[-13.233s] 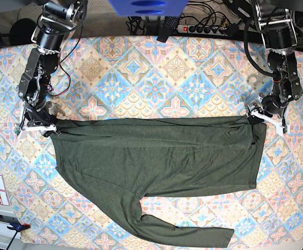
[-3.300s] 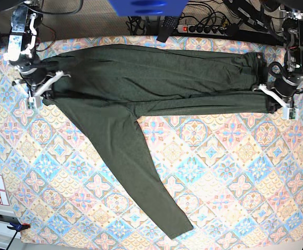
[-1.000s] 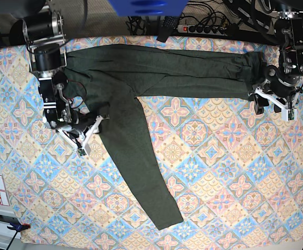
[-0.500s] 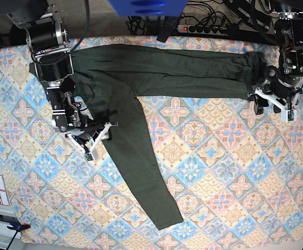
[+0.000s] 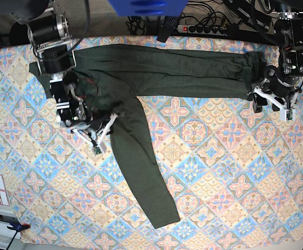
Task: Fold the T-shirt properly
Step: 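Release the right gripper and move it toward the sleeve, then lift the green sleeve with the right gripper and fold it onto the strip, then grasp the sleeve cuff with the left gripper and fold it onto the strip, then regrasp the strip end beside the left gripper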
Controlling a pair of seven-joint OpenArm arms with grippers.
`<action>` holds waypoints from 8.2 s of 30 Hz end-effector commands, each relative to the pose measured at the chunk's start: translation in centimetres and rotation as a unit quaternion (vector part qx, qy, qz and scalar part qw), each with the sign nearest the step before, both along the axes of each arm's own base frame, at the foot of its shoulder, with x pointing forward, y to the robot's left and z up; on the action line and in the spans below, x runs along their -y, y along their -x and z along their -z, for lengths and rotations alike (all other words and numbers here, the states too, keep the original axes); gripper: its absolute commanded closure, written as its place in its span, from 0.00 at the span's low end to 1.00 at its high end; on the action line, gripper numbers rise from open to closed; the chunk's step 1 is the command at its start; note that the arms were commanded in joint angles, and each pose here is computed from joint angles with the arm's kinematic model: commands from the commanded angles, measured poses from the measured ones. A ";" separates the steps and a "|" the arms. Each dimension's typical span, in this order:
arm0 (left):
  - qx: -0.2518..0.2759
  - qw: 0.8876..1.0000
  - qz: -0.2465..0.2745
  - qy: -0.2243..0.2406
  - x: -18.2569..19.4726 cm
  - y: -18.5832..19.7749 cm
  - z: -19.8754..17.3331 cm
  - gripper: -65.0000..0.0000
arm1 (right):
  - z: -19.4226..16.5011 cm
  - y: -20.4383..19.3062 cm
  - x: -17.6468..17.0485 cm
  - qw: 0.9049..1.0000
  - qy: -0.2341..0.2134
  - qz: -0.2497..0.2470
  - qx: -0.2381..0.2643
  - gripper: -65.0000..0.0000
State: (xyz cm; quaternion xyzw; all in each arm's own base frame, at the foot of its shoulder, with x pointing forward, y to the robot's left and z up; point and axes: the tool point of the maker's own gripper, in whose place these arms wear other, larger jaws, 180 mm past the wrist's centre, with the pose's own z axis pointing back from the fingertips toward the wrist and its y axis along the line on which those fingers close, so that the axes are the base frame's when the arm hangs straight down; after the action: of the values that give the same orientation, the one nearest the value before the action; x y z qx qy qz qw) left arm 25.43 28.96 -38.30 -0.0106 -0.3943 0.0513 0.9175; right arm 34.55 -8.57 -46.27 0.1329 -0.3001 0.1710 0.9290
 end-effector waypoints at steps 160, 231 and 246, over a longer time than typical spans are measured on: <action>0.068 0.997 0.016 0.033 7.1 6.2 -3.5 1.00 | -7.2 9.7 1.8 0.997 0.057 -0.050 -0.001 0.66; -0.058 0.995 -0.073 0.036 1.5 2.0 3.9 0.37 | -7.0 10.0 0.8 0.996 0.054 -0.064 -0.004 0.66; -0.064 0.996 -0.033 0.057 4.8 0.6 4.8 0.80 | -6.9 10.3 0.8 0.996 0.053 -0.064 -0.005 0.66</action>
State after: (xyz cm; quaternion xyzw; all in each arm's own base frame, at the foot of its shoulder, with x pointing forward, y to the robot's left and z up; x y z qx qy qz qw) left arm 24.00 23.71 -44.10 -0.0482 -0.3122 0.1110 0.9423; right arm 23.56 -9.52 -40.28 0.1001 -0.2571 0.2423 0.9302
